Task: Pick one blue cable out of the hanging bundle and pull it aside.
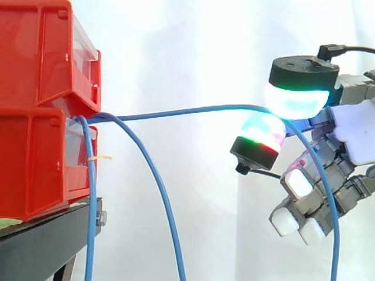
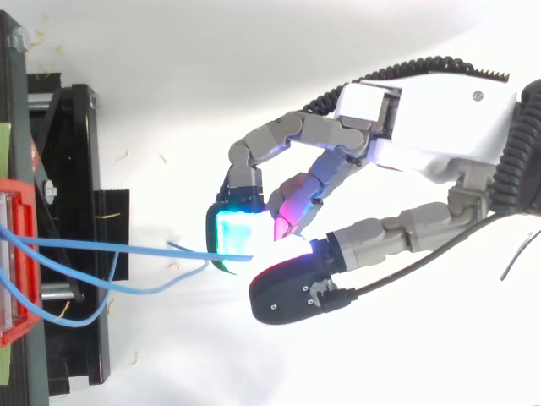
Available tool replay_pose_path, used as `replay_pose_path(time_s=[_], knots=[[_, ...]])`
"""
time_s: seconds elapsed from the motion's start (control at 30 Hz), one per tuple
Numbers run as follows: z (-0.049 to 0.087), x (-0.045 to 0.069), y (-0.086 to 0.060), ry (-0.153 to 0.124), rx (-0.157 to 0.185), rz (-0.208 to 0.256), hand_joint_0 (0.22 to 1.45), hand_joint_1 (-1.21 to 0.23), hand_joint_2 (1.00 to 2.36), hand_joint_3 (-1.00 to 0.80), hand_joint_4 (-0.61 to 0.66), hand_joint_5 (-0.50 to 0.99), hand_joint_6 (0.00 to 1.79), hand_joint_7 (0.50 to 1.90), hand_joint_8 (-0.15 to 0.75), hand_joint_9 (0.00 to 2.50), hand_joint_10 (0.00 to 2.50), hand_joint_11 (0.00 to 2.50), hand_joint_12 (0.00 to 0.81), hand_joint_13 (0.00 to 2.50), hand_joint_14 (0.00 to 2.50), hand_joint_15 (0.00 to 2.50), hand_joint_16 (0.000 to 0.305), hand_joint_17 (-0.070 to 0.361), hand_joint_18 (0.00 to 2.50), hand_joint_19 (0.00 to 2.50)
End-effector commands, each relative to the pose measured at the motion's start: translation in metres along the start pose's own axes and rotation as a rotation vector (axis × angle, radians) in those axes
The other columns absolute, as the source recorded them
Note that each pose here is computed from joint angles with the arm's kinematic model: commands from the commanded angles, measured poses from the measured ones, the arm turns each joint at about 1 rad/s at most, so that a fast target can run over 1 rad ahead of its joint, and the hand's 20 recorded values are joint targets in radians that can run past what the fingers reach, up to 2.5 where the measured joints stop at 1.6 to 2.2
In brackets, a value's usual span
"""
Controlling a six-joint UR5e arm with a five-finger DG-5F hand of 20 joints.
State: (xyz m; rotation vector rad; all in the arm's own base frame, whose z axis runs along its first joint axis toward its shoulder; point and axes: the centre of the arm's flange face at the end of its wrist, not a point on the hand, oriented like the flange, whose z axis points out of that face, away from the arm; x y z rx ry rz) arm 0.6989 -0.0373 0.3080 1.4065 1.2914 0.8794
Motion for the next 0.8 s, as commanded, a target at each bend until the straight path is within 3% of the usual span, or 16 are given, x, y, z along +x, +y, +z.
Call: replay_pose_path(time_s=[0.0,0.77], knots=[[-0.0002,-0.0001,0.0004,0.0,-0.001,0.0,0.55,-0.81,1.09,0.01,-0.11,-0.02,0.86,1.2,0.362,1.08,0.01,0.3,0.44,0.79,0.01,0.38,0.074,0.167,0.74,0.26],[-0.0002,-0.0003,0.0004,-0.001,-0.001,0.0,0.54,-0.81,1.13,-0.01,-0.12,-0.01,0.86,1.19,0.361,1.09,0.01,0.31,0.44,0.79,0.01,0.38,0.075,0.168,0.75,0.26]])
